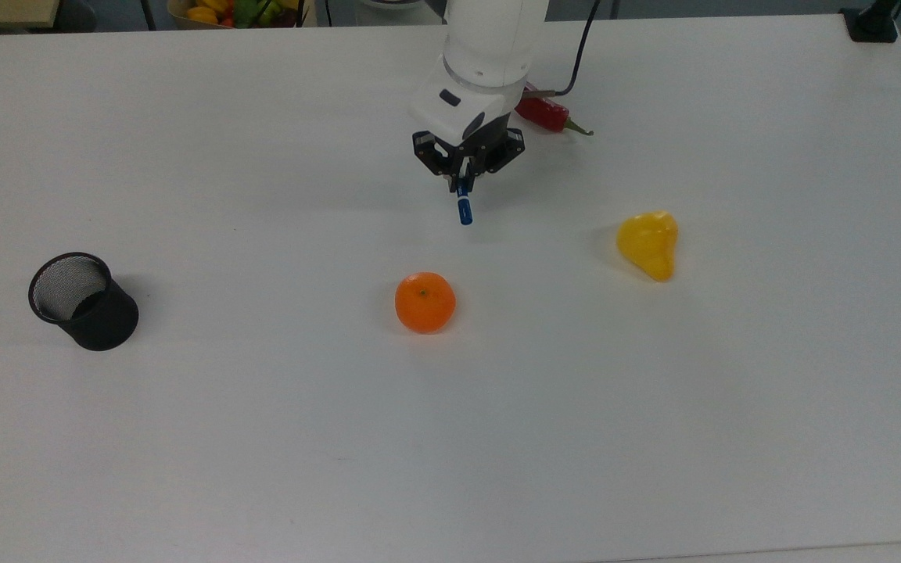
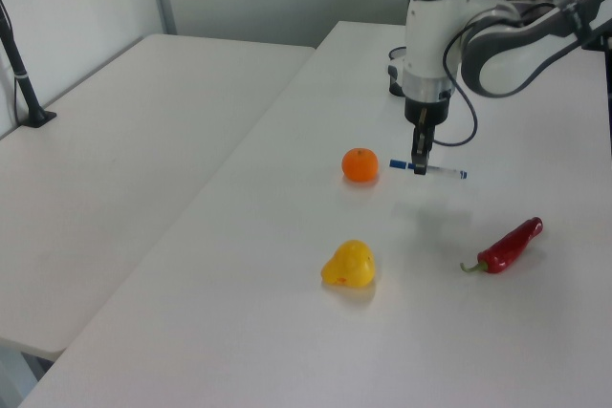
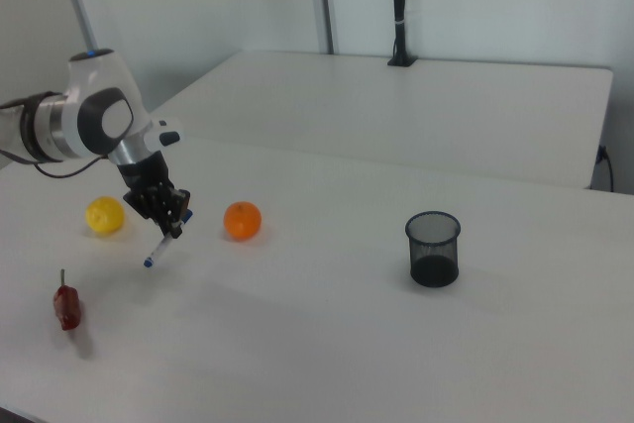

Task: Place marker
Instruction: 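Carry the marker up and over to the black mesh pen cup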

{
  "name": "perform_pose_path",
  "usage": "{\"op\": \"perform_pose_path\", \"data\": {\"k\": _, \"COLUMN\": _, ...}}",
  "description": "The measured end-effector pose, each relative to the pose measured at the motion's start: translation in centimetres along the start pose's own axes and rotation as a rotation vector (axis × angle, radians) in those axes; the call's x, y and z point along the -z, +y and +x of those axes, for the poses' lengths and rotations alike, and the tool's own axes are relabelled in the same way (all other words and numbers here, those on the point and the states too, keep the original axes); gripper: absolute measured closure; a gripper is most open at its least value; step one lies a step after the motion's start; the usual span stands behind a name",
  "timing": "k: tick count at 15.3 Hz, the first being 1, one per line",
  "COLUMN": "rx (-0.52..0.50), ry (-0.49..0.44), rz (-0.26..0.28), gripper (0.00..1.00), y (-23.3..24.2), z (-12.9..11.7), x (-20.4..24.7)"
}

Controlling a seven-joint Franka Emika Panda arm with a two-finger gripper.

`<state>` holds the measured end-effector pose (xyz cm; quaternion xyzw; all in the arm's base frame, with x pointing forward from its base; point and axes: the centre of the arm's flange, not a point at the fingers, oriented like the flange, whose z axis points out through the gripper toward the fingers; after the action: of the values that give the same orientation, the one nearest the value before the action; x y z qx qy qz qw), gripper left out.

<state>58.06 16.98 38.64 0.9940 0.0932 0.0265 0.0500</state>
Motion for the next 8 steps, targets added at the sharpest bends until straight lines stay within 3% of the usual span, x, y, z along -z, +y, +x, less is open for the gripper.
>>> {"op": "perform_pose_path", "data": {"k": 8, "rx": -0.154, "ry": 0.019, "rz": 0.07, "gripper": 0.84, "y": 6.5, "z": -0.6, "x": 12.6}}
